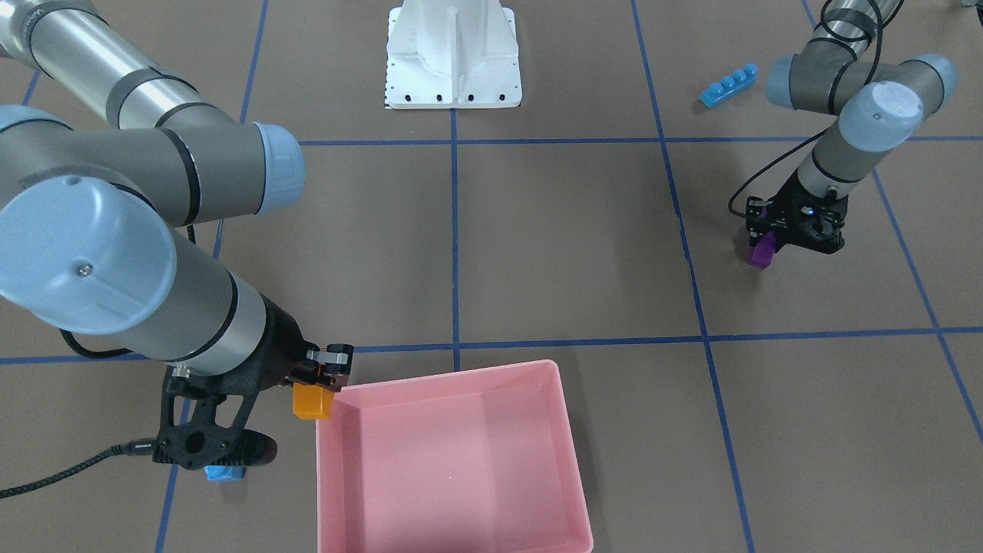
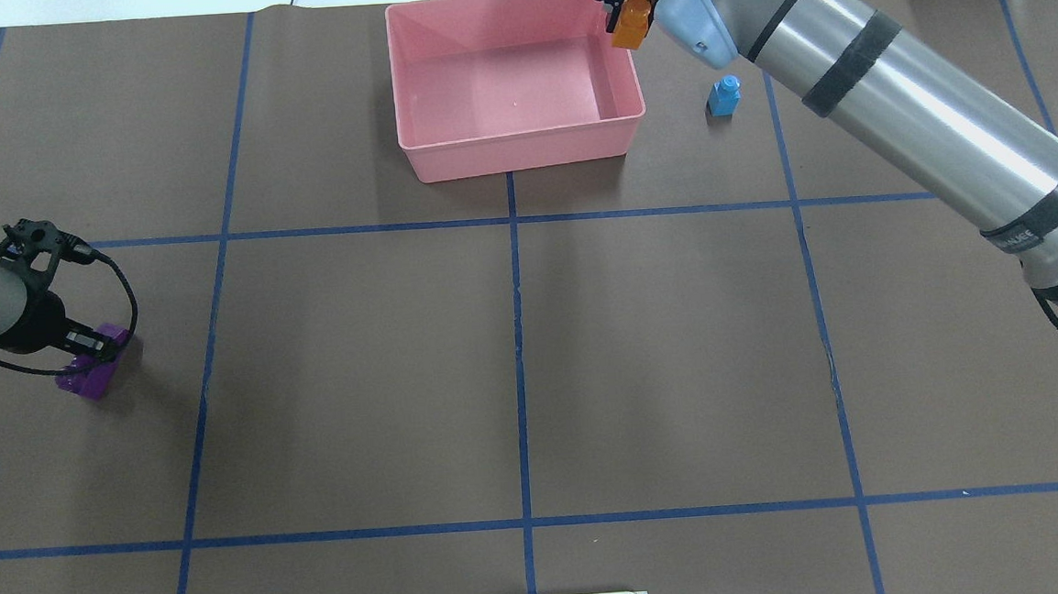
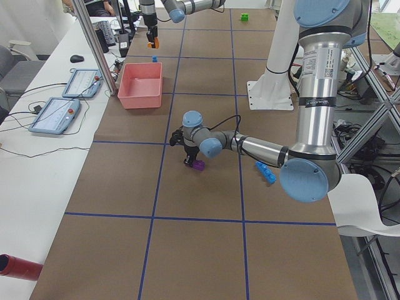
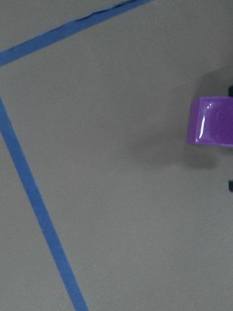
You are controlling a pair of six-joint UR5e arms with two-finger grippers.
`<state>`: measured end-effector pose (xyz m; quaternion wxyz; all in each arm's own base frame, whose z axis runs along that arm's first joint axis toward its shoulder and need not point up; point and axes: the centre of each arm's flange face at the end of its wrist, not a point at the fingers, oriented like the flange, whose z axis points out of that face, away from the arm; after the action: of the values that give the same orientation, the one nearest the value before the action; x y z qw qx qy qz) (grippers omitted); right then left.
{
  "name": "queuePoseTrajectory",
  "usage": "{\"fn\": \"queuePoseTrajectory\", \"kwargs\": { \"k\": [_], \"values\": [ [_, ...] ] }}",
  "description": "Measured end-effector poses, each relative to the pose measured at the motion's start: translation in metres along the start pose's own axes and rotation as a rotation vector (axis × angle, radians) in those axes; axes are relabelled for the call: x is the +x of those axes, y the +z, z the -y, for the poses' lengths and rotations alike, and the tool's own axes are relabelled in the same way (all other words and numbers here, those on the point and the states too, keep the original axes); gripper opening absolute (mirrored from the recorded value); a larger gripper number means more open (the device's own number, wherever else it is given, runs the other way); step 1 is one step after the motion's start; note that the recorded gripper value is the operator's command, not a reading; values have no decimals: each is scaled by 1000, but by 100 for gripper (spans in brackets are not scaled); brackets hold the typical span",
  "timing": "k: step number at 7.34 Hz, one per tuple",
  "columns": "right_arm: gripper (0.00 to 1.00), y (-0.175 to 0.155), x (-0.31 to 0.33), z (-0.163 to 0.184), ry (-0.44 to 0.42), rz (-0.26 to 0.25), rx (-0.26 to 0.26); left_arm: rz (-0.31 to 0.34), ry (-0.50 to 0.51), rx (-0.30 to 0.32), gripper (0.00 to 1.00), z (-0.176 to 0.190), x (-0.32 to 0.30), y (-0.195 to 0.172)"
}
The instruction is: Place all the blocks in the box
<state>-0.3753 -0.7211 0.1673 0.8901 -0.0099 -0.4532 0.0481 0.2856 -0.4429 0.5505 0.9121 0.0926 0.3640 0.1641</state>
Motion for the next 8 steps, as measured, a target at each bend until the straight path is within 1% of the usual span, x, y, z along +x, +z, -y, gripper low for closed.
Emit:
{"fn": "queuePoseTrajectory", "kwargs": {
  "k": [1, 2, 3, 4, 5, 6, 7, 8],
  "values": [
    [0, 13, -9, 7, -5, 6, 21, 2, -3, -5, 0, -8, -3, -3],
    [0, 21, -16, 9, -12, 8, 34, -10, -5, -13, 0, -16, -2, -9],
    [71, 29, -24, 8, -30, 10, 47, -42, -7, -29, 0, -23, 3, -19],
    [100, 37, -33, 5, -52, 14, 66, -70, -10, -41, 0, -25, 10, -31],
    [100, 43, -38, 4, -70, 14, 90, -85, -13, -48, 0, -23, 20, -46],
    [100, 46, -38, 5, -80, 10, 108, -95, -17, -47, 0, -12, 37, -66],
    [100, 45, -36, 7, -92, 7, 120, -113, -32, -31, 0, 20, 60, -97],
    [100, 37, -30, 13, -113, 5, 130, -139, -62, -11, 0, 67, 84, -138]
  ]
}}
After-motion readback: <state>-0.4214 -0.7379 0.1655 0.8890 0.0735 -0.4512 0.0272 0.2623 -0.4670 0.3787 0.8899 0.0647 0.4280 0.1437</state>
